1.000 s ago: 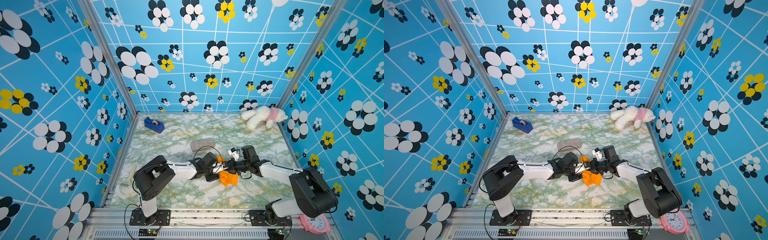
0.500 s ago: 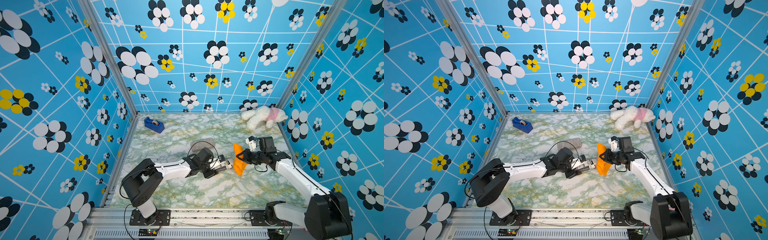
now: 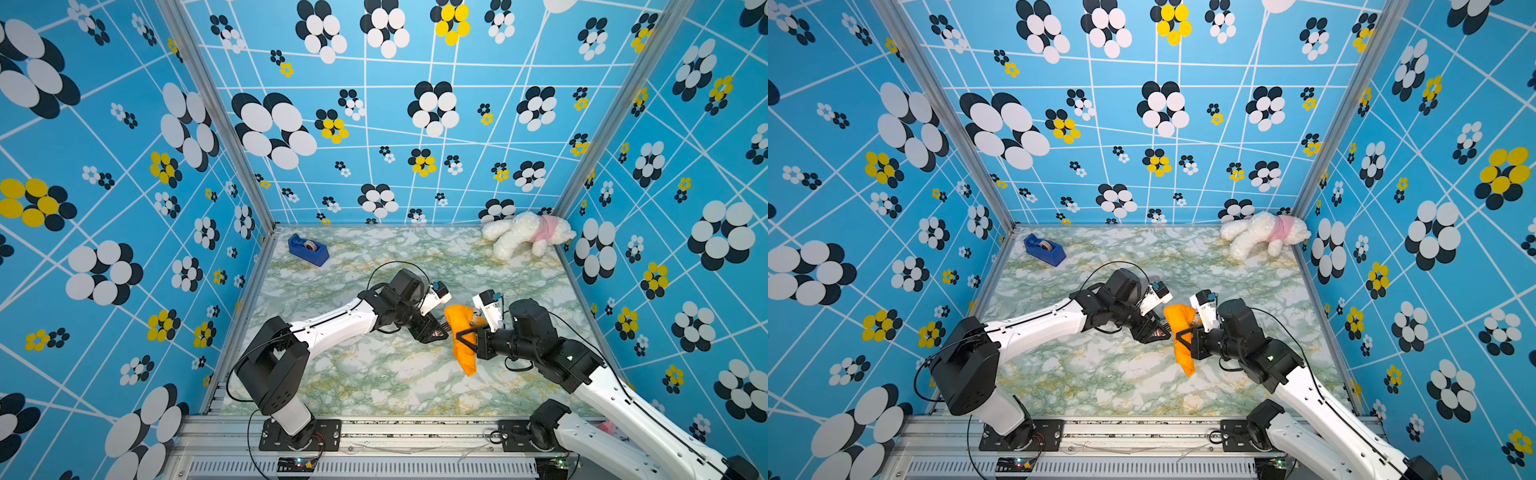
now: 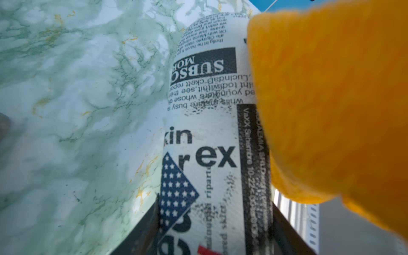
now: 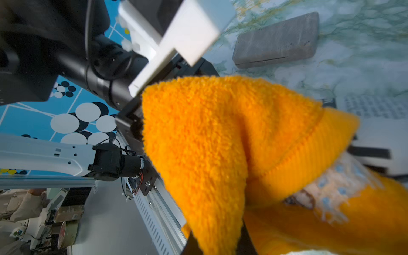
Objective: Wipe the eyeglass case
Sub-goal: Wipe the dirt from the eyeglass case.
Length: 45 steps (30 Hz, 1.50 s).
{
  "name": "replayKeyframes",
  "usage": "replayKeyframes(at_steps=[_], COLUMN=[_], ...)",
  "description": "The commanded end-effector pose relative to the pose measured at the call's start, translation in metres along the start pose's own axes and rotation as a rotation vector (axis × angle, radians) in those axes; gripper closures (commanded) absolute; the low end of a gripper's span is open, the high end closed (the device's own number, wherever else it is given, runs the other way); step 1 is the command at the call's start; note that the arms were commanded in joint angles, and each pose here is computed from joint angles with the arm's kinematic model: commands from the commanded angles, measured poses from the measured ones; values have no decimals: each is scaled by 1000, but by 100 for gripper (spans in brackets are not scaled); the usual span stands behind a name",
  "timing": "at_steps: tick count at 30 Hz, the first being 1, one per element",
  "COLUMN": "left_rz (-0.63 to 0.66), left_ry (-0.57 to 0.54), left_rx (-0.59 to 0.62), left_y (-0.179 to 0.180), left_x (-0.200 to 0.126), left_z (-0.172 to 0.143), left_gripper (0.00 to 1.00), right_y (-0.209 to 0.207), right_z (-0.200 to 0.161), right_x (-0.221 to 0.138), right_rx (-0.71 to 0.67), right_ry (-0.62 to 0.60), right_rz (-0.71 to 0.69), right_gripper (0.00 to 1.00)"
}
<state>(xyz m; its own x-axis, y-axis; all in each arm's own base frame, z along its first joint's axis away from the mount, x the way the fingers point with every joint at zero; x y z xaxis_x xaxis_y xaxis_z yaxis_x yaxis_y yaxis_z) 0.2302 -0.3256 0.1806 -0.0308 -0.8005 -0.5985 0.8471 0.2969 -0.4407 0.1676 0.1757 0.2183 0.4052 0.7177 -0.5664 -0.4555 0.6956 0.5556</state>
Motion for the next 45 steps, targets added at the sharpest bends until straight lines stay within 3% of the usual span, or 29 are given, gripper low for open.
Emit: replayKeyframes(at_steps=[1,6,9,16,21,26,37,41,45], left_rz=[-115,-158,-188,-194,-211,-228,-300,-338,-339], left_ry=[-62,-60,-94,-79,-71,-75,-67,-65,-77], left_rx=[-39,-40,-28,-40,-47,-56,-60,-76,-60], left_y=[-19,-27,-33,-30,-27,-25,-36,-38,-38], left_x=[-15,-24,-35,-37,-34,-30,-40,-39,-40], left_z=[17,11,8,6,13,17,10,12,17], left_gripper=[75,75,76,76,76,76,76,76,76], right_y=[-4,-22,-44,-29,6,24,-39,-22,4], right_z=[10,18,17,36,34,26,50,59,45], right_x=[18,15,0,-10,9,31,-8,4,24], right_rx=[-25,-130,-104,-83,-122,-73,-144,-127,-196], right_ry=[-54,-22,14,-51,10,28,8,-23,27], right_rz=[-37,-201,-269,-168,-51,87,-316,-187,-115], right_gripper=[100,100,100,100,100,100,100,100,100])
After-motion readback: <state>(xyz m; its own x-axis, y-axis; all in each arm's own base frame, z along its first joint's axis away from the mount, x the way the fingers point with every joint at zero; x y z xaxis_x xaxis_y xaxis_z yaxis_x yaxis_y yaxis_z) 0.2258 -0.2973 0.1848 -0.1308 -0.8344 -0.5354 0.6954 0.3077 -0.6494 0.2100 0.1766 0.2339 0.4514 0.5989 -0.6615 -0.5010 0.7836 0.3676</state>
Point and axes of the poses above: each gripper's point midway between its finger pads, its own x axis out along the fingers, its own y axis along the line the jaws close on, z = x × y, the point moved 5 cm from there along -x, back along the fingers, and after that the axes turned 2 degrees about x, right-handed, at the moved point
